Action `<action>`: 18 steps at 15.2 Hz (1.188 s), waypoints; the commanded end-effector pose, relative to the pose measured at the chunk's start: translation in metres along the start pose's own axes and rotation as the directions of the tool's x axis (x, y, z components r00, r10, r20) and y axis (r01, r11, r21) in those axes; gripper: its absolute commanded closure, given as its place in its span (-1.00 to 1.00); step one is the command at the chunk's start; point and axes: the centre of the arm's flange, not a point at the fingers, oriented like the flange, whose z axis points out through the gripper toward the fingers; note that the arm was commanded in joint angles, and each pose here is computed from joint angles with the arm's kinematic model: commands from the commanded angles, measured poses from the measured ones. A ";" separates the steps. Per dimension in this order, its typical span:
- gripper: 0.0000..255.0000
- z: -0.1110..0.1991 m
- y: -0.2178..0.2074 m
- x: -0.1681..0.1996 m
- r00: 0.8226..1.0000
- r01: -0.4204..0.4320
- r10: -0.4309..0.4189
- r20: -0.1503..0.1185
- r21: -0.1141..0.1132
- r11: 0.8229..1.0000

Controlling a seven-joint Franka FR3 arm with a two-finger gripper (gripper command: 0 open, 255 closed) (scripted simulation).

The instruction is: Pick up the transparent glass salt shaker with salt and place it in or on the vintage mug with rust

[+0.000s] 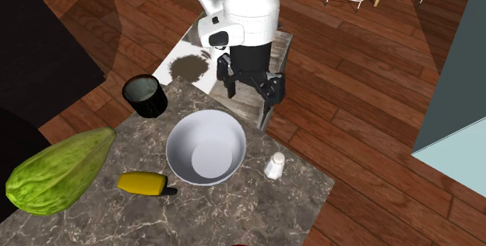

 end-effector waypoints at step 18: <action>-1.00 0.131 -0.100 0.004 0.998 -0.034 0.033 -0.060 -0.005 0.999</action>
